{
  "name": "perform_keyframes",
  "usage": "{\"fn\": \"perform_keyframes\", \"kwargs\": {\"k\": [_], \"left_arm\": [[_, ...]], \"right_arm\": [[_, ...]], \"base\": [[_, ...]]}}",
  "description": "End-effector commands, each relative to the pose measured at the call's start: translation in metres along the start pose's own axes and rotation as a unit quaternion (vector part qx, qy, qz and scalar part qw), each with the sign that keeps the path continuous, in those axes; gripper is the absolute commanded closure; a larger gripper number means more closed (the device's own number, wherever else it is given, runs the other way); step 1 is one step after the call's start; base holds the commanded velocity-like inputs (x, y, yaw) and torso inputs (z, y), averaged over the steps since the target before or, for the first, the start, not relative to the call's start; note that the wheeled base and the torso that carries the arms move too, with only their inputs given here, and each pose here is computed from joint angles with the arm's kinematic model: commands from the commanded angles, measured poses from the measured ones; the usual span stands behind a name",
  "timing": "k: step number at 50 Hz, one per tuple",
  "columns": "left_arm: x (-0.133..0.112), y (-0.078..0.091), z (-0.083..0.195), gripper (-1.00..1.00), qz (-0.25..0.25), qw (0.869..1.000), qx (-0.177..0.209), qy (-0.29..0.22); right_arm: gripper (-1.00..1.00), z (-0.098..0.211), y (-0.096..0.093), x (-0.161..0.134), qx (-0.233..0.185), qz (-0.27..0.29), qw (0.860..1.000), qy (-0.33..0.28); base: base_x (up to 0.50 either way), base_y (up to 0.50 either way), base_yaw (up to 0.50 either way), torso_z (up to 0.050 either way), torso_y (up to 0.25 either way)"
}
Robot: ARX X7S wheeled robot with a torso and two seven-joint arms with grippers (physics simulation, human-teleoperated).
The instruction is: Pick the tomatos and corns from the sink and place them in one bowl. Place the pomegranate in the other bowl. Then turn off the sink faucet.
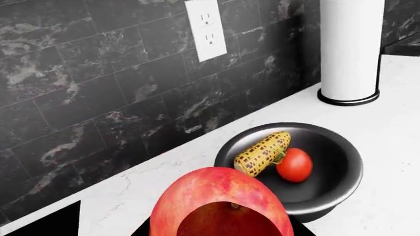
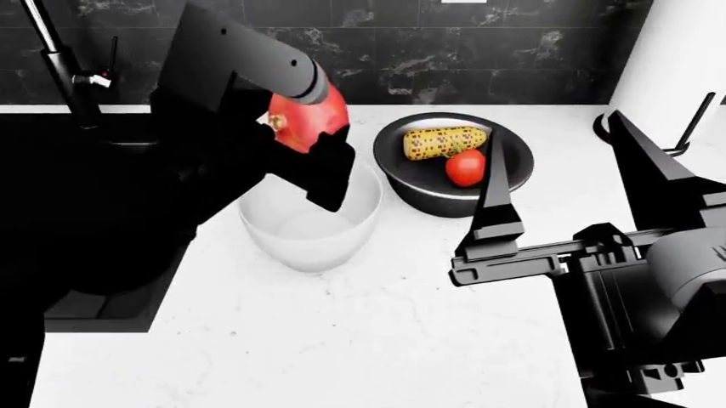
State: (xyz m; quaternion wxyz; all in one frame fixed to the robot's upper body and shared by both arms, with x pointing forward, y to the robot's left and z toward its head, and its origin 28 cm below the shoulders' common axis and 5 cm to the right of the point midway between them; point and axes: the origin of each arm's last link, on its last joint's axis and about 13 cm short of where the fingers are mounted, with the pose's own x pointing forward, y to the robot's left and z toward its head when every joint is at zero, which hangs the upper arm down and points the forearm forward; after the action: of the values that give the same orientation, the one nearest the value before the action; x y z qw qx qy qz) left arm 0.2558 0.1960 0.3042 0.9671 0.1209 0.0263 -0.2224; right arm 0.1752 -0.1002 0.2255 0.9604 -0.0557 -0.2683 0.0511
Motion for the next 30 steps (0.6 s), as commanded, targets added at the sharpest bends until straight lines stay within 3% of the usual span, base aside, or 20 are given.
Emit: {"fn": "perform_keyframes", "kwargs": {"k": [1,16,30], "left_arm": [[0.009,0.003,0.008,1.0,0.02,1.0,-0.007,0.001],[0.021,0.006,-0.002,1.0,0.041,0.998,-0.036,0.029],[0.031,0.008,-0.016,1.0,0.056,0.997,-0.022,0.056]], "right_arm": [[-1.0,0.0,-0.001,0.0,0.0,-0.002,1.0,0.001],[-1.0,0.0,-0.001,0.0,0.001,-0.004,1.0,0.0],[-1.0,0.002,-0.002,-0.001,0.002,-0.004,1.0,-0.002]], "base": [[0.0,0.0,0.0,0.0,0.0],[0.0,0.0,0.0,0.001,0.001],[0.0,0.0,0.0,0.0,0.001]]}}
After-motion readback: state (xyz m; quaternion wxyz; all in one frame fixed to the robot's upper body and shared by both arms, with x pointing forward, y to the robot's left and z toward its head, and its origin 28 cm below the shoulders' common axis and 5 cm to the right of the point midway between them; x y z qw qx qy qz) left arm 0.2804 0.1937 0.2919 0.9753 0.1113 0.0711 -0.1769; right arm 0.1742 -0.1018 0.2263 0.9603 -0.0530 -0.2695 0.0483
